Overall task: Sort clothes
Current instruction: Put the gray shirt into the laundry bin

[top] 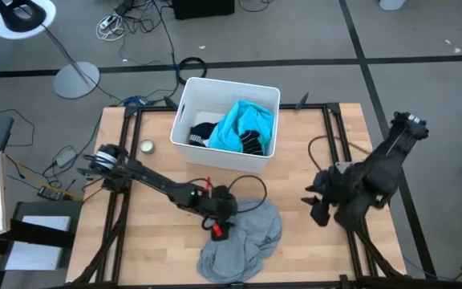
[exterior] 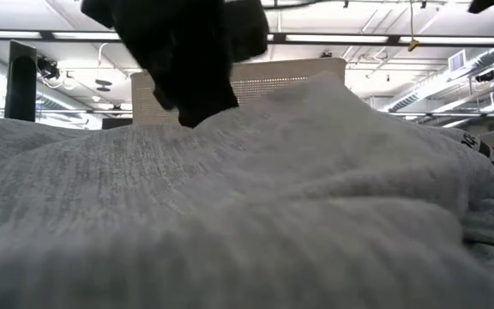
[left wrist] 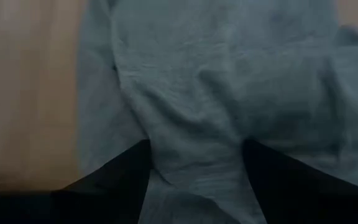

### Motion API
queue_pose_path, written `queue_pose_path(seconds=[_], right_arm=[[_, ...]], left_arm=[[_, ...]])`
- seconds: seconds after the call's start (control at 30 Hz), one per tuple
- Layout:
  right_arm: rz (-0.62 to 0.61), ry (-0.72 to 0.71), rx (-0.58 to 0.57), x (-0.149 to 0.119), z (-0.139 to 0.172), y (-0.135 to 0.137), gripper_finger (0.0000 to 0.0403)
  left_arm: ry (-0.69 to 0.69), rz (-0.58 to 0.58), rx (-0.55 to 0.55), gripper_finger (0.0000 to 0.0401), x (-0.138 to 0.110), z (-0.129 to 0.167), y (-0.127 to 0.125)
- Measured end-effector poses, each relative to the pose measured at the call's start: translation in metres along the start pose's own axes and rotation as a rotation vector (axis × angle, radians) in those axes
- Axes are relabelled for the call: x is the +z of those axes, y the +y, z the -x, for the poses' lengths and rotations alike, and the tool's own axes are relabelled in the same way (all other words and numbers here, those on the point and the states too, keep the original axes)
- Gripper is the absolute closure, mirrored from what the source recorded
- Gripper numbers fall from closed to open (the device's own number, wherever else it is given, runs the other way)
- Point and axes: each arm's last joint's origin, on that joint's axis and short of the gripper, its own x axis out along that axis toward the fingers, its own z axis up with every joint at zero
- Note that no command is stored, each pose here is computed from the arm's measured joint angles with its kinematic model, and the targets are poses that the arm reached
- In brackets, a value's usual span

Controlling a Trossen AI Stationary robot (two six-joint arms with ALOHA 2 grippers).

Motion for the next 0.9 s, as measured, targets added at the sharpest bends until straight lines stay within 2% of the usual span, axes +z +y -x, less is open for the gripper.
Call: queue_pose_path(seconds=[0.13, 0.23, 0.3, 0.47, 0.57, 0.67, 0.9], right_arm=[[0.021, -0.035, -0.048, -0.023, -0.009, 0.018, 0.0218], [0.038, -0.053, -0.092, -0.041, -0.022, 0.033, 0.0218], [0.041, -0.054, -0.127, -0.053, -0.032, 0.042, 0.0218], [0.044, -0.047, -0.226, -0.084, -0.06, 0.058, 0.0218], [0.026, 0.016, -0.294, -0.1, -0.077, 0.063, 0.0218], [0.012, 0.064, -0.349, -0.113, -0.089, 0.066, 0.0218], [-0.01, 0.027, -0.383, -0.139, -0.099, 0.069, 0.022]], left_arm=[[0.043, 0.003, 0.019, 0.0145, -0.003, -0.023, 0.001], [0.063, 0.032, 0.023, 0.0171, -0.005, -0.037, 0.001], [0.066, 0.044, 0.011, 0.0211, -0.005, -0.039, 0.0], [0.074, 0.039, 0.02, 0.037, 0.003, -0.03, 0.005], [0.065, 0.024, 0.035, 0.0382, 0.017, -0.011, 0.007], [-0.005, 0.005, 0.026, 0.0383, 0.043, 0.027, 0.004], [-0.191, -0.029, 0.024, 0.0383, 0.088, 0.115, 0.0]])
